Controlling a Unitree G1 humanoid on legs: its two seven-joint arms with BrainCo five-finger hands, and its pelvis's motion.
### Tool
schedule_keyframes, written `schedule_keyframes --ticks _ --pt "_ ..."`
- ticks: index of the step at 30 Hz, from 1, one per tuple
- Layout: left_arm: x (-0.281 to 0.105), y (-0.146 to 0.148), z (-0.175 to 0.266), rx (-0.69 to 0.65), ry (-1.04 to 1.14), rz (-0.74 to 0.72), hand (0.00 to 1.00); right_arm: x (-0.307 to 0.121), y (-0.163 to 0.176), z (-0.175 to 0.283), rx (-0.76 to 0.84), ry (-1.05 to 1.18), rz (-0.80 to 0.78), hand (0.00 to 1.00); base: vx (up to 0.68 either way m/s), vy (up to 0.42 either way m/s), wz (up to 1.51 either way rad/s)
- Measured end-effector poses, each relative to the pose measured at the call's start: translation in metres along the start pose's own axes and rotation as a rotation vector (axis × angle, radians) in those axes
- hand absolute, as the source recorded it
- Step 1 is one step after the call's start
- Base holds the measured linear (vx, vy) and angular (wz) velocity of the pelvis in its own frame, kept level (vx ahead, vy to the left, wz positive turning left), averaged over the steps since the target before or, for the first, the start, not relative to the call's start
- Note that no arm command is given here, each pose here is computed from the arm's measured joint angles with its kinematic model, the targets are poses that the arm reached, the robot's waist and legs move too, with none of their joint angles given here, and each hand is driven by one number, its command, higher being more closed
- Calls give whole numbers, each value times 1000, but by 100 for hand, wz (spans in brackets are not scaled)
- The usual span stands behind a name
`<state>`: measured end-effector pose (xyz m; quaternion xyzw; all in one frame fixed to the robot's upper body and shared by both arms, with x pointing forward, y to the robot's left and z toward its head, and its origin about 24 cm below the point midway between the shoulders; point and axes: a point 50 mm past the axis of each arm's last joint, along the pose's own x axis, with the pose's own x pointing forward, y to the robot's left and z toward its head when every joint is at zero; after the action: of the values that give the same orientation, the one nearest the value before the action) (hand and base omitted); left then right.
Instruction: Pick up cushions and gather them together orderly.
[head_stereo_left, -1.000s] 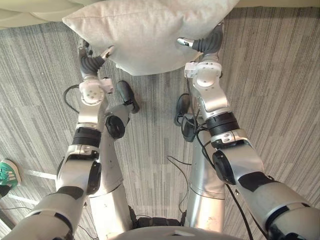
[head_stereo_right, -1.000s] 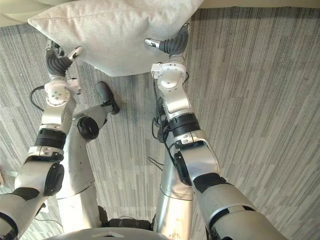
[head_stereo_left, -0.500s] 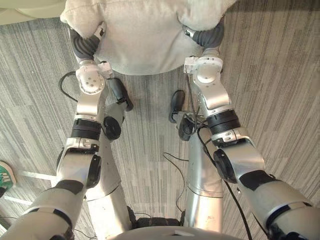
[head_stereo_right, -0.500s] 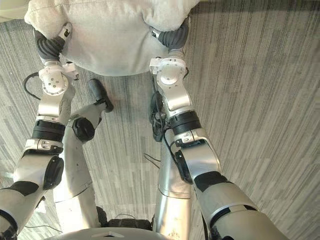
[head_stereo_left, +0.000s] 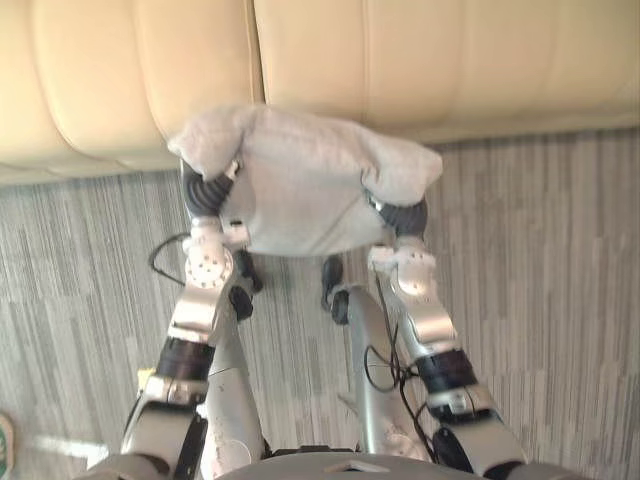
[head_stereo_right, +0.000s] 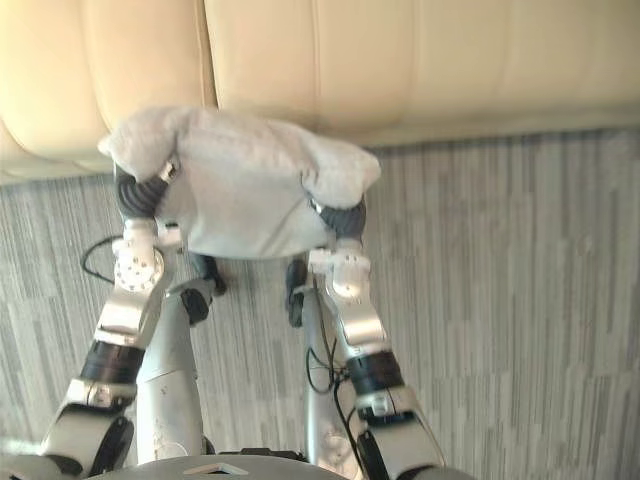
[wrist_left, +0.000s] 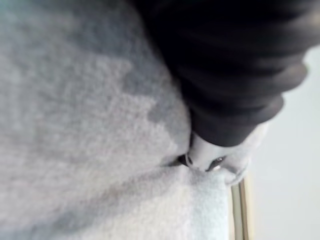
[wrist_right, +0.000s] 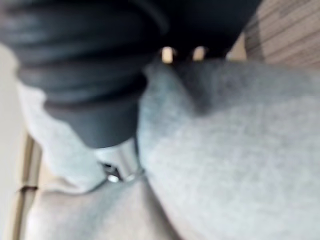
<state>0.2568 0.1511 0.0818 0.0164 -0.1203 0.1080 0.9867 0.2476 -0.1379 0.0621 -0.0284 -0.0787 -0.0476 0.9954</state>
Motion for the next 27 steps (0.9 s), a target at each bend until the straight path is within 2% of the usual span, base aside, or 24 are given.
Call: schedule_keyframes --ticks 6,19,27 --pt "-33 11 -24 24 123 -28 100 -30 -1 -25 20 131 32 100 142 29 0" --pt "-52 11 -47 21 242 -55 100 -28 -7 -37 -25 172 35 100 64 53 -29" --pt "-54 19 -52 66 262 -56 100 -27 -4 -39 -33 182 49 100 -63 19 37"
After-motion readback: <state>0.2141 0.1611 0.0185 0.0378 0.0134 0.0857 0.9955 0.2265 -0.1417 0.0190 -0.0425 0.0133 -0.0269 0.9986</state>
